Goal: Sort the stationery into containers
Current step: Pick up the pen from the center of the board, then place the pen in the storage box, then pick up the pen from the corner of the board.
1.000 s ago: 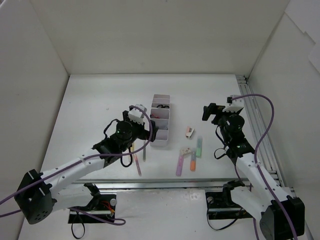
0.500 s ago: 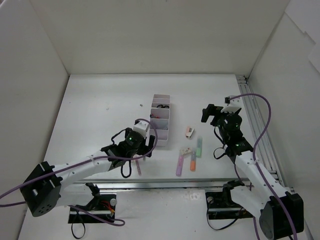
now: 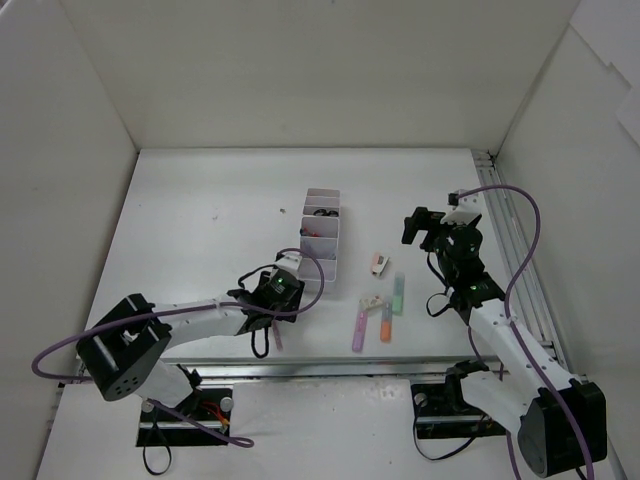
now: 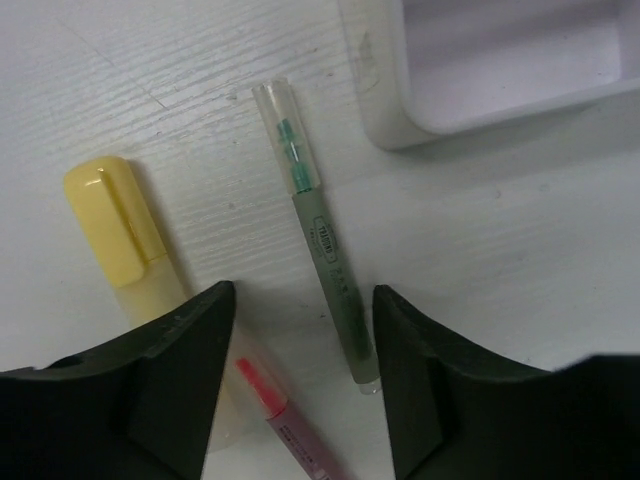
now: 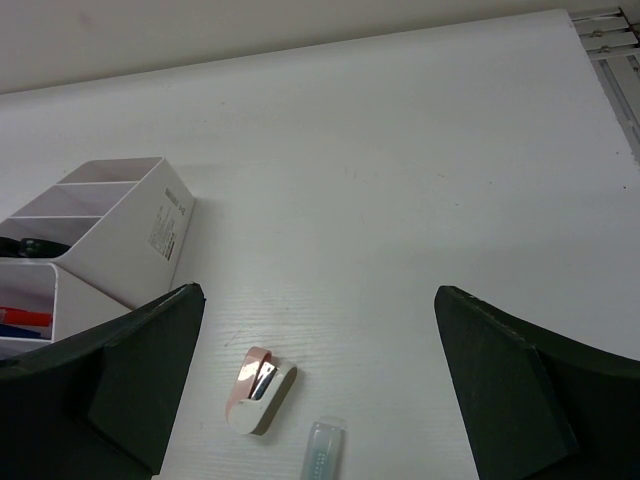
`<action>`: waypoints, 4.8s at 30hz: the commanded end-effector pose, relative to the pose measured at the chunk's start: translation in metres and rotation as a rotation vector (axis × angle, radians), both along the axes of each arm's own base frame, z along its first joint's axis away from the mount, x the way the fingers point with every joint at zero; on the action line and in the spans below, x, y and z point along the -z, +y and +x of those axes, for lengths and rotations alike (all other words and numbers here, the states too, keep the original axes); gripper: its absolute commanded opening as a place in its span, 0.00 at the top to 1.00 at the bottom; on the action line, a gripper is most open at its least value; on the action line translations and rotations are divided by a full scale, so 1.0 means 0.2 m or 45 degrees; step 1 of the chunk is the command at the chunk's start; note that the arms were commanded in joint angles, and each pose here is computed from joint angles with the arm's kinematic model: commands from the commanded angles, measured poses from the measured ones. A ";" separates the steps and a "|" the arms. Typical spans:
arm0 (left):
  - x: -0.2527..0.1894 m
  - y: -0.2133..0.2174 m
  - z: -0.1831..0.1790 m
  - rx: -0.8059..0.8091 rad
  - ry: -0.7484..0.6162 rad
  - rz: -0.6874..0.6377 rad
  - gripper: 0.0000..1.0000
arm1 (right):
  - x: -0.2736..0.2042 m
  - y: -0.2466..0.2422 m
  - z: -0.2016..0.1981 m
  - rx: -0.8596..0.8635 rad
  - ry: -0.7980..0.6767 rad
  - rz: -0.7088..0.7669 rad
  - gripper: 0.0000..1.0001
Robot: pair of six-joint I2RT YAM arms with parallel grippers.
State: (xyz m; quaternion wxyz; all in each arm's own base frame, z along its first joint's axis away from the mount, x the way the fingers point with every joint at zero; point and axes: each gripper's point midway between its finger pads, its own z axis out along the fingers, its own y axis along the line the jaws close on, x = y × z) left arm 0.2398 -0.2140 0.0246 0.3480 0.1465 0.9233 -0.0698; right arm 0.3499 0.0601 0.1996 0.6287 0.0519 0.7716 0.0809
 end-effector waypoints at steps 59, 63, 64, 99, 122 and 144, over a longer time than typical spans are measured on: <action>-1.10 -0.65 0.54 0.922 -1.150 -0.695 1.00 | -0.21 -0.06 0.07 0.062 -0.167 -0.050 0.02; -1.06 -0.62 0.56 0.931 -1.200 -0.707 1.00 | -0.21 -0.06 0.07 0.063 -0.164 -0.056 0.02; -1.02 -0.62 0.56 0.932 -1.183 -0.720 1.00 | -0.20 -0.07 0.07 0.068 -0.158 -0.062 0.02; -1.02 -0.27 0.52 0.320 -0.609 -0.582 0.01 | -0.19 -0.02 0.07 0.017 -0.161 -0.035 0.02; -0.12 0.10 -0.16 -0.476 0.253 -0.075 0.21 | -0.17 -0.06 0.06 0.082 -0.148 0.009 0.02; 0.03 0.10 -0.21 -0.520 0.351 0.045 0.88 | -0.17 -0.06 0.06 0.080 -0.145 0.009 0.02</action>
